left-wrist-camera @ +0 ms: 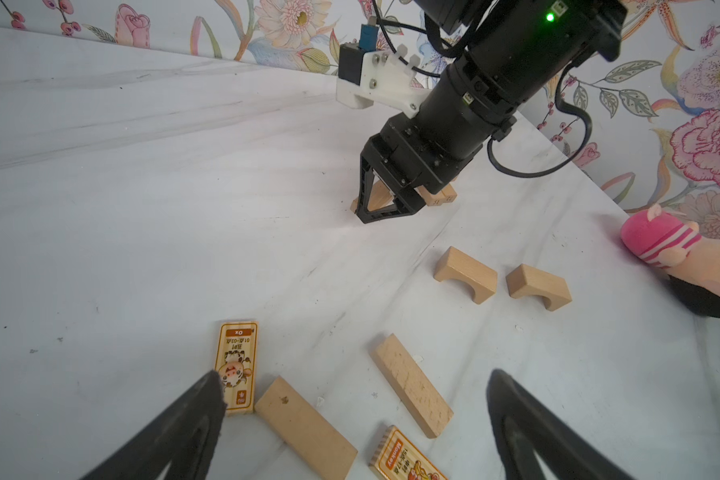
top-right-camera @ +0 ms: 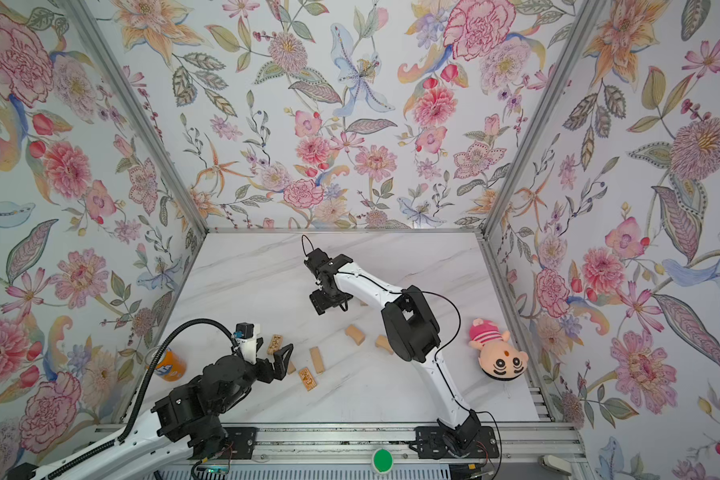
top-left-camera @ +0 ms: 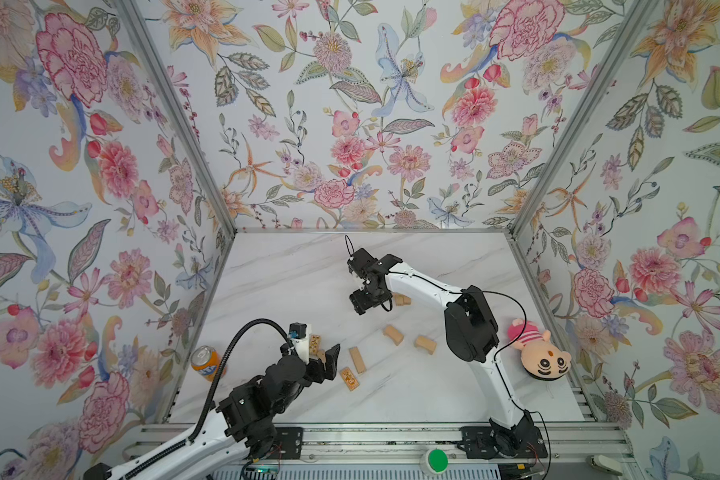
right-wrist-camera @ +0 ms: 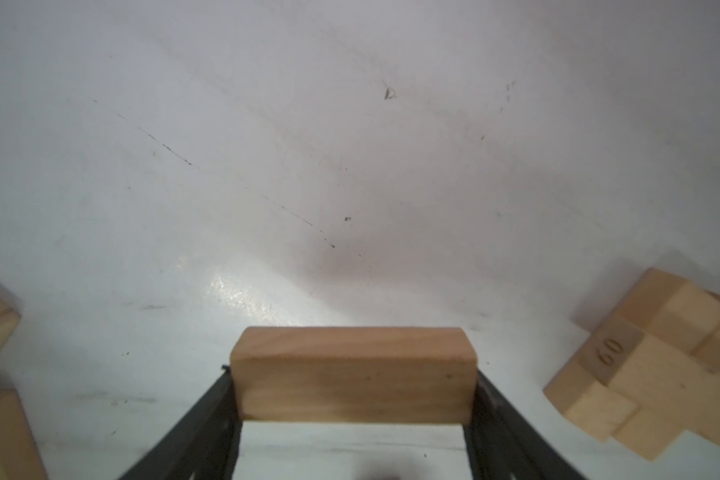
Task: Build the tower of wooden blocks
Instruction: 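Lift the held block and carry it over the crosswise block on 15 and 72, then lower the block onto the crosswise block and open the right gripper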
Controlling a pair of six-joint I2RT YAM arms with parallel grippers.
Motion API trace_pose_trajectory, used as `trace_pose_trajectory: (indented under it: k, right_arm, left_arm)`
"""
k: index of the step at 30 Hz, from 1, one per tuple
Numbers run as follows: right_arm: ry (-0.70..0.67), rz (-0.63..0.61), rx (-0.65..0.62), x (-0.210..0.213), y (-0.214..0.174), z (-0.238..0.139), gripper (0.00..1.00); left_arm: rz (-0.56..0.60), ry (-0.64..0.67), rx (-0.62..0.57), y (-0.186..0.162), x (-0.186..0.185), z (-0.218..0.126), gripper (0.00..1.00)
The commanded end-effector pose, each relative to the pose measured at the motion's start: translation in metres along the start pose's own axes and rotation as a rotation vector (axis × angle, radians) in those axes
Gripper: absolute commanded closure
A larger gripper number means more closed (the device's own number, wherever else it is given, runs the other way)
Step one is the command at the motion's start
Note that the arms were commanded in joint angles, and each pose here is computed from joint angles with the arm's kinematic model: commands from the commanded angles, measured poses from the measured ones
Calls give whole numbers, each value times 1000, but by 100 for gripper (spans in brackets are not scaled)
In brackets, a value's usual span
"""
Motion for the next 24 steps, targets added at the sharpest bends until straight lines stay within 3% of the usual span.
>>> trace_pose_trajectory:
  k: [1,9,24]
  right_arm:
    - [-10,29,35,-3,-8,7,35]
    - [-22,48,13,-11,-5,-4,35]
    - [-111,228,-47,-82,-32,-49,36]
  left_arm:
    - [-2,-5,-4,1,0,2,1]
    - [15,-18,3,3,-6,7,1]
    - [71,-62,5,18,-27,21,1]
Point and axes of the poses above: each gripper's point midway between its finger pads, its own z axis out along the fingers, its own x axis along the line the jaws close on, y = z × x, the point moved 2 cm from there along -z, back along the fingers, and after that the axes turned 5 degrees about z, right-handed, at the moved point
